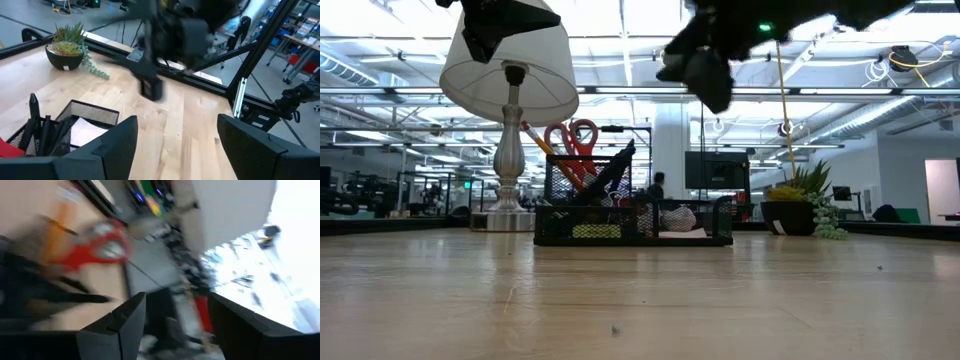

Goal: Pick and place office supplies into organizer
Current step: Return to Home Position

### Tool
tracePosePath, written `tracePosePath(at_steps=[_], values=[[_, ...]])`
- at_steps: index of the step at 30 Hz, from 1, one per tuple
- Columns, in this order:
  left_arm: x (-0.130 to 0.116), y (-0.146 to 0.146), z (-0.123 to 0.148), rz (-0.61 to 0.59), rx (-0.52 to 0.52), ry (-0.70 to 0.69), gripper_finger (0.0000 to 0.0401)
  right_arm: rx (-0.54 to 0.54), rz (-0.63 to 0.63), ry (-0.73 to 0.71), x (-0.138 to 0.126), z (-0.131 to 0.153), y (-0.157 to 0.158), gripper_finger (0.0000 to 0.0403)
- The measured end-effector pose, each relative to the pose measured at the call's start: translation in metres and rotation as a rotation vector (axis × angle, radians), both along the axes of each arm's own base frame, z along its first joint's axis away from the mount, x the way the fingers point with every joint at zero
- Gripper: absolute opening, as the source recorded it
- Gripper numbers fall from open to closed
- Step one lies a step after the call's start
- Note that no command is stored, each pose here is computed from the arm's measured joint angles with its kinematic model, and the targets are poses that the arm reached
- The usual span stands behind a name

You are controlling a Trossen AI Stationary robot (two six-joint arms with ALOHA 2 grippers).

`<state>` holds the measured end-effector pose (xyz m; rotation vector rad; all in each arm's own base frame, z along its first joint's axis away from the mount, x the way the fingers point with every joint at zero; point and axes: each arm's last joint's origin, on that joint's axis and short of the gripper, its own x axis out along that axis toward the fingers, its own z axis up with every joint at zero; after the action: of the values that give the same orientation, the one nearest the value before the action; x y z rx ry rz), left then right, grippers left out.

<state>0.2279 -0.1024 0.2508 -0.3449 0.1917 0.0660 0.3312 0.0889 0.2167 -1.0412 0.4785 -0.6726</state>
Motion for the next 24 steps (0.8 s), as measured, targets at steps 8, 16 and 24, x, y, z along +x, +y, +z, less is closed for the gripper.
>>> tracePosePath(at_steps=[8,16,24], values=[[0.0,0.0,0.0,-0.008,0.032,0.002,0.0273,0.383,0.277,-0.038,-0.043,-0.059,0.035,0.0197],[0.001,0.002,0.001,0.001,0.053,-0.007,0.0274,0.789,0.493,-0.104,-0.049,-0.065,0.05,0.0194],[-0.002,0.002,-0.01,-0.027,0.183,0.103,0.0274,1.118,0.728,0.027,-0.075,-0.091,0.047,0.0198]])
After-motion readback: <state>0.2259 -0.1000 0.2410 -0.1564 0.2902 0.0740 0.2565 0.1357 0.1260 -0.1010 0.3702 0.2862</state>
